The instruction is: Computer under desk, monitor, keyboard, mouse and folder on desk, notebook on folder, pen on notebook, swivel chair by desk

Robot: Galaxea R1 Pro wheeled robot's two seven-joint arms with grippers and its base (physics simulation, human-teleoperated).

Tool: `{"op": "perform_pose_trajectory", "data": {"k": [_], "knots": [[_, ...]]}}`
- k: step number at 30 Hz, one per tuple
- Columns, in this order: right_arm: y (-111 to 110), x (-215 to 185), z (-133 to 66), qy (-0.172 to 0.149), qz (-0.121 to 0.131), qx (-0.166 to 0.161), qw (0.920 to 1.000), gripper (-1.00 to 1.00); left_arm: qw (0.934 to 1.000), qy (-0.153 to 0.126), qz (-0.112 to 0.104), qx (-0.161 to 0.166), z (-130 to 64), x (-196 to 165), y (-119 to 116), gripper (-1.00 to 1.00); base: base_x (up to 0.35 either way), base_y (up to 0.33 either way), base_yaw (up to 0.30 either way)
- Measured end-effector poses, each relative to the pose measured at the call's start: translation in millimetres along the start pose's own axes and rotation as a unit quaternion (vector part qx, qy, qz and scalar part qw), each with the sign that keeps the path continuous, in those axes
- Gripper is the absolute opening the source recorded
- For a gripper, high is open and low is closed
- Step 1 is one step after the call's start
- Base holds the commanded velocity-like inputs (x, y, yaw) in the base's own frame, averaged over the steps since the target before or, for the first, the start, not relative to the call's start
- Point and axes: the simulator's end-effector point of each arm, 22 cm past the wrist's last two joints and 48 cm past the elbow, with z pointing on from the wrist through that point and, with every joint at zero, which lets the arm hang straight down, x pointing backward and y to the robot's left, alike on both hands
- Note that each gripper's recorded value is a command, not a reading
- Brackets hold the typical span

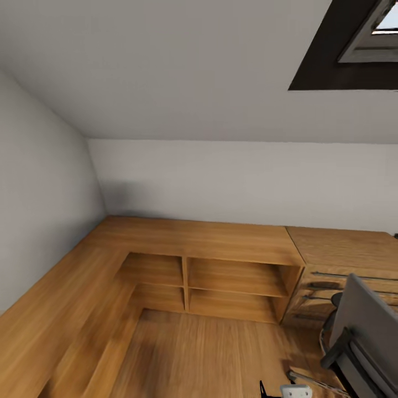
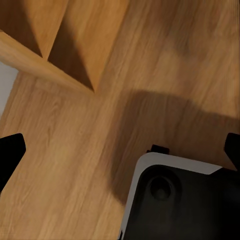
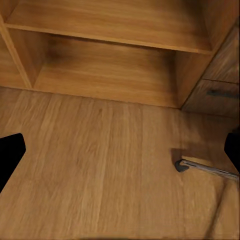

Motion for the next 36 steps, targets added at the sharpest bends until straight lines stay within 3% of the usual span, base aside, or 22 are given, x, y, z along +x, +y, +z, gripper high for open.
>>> {"op": "perform_pose_trajectory", "data": {"k": [23, 36], "knots": [[0.1, 3.4, -0.2, 0.005, 0.002, 0.002, 1.0000, 1.00, 1.0000, 0.003, 0.001, 0.000, 0.0, 2.1, 0.1, 1.00, 0.016, 0.000, -0.273], [0.7, 9.5, -1.0, 0.011, 0.002, 0.001, 0.9999, 1.00, 1.0000, 0.009, 0.003, -0.001, -0.7, 7.3, 1.2, 1.00, 0.213, 0.171, -0.198]]}}
